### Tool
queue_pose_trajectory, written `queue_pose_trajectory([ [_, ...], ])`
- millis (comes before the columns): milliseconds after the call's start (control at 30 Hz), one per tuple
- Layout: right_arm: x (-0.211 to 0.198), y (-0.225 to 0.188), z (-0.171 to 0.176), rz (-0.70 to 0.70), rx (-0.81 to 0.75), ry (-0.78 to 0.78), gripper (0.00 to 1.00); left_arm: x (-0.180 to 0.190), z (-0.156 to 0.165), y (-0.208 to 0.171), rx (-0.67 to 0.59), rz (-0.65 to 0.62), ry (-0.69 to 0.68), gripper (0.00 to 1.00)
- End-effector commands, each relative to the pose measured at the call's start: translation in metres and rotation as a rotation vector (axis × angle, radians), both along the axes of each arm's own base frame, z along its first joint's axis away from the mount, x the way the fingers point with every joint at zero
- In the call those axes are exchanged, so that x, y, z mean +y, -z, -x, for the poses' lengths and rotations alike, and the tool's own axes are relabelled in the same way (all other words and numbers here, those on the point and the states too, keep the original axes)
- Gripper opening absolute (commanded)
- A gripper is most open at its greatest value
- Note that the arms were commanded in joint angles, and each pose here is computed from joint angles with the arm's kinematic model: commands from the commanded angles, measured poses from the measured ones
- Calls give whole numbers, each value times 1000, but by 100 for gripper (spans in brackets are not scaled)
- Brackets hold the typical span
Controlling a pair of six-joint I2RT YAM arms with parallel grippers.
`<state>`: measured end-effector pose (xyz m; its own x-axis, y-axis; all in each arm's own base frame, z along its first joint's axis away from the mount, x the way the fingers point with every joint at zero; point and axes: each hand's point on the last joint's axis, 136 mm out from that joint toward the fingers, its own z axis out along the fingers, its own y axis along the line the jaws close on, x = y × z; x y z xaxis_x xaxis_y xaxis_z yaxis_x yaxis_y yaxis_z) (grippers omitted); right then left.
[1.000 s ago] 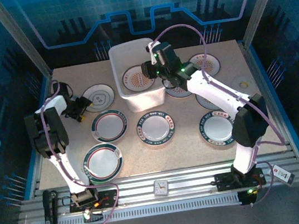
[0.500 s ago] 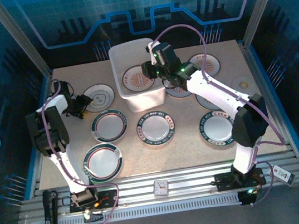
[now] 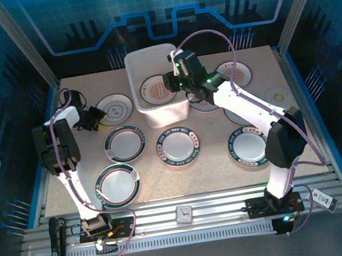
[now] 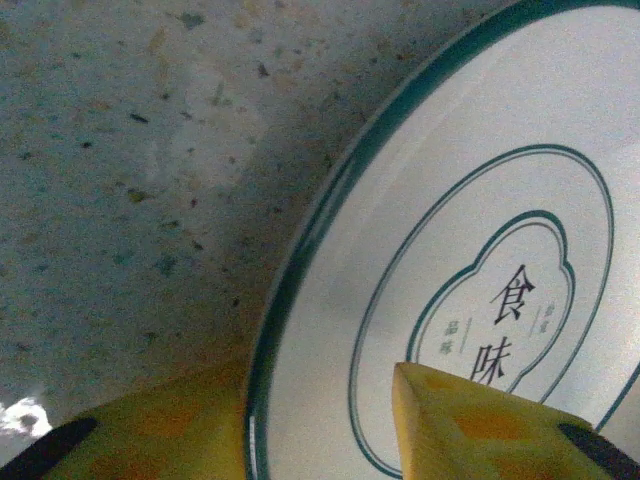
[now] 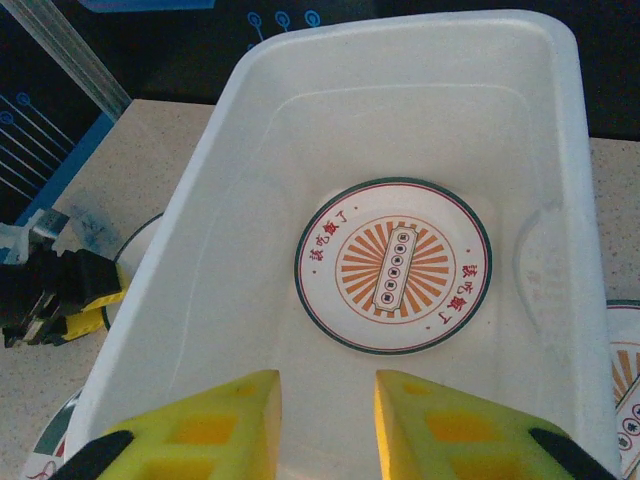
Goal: Place the plates into the plastic bin on the countertop
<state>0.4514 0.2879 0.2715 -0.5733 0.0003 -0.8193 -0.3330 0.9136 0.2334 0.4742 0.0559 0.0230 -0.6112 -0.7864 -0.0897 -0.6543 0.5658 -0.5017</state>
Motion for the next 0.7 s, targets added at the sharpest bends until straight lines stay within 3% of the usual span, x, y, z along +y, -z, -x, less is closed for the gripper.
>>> queue_pose_trajectory([
  [0,-8,-9,3,-18,-10,21,31,-14,-2,13,-2,33,28,33],
  [300,-11,-18,15,-25,-22,35,31,-13,-6,-13,-63,14,38,13],
  [667,-24,-36,36,-107,-25,62,34,-16,-32,-103,-313,15,52,0],
])
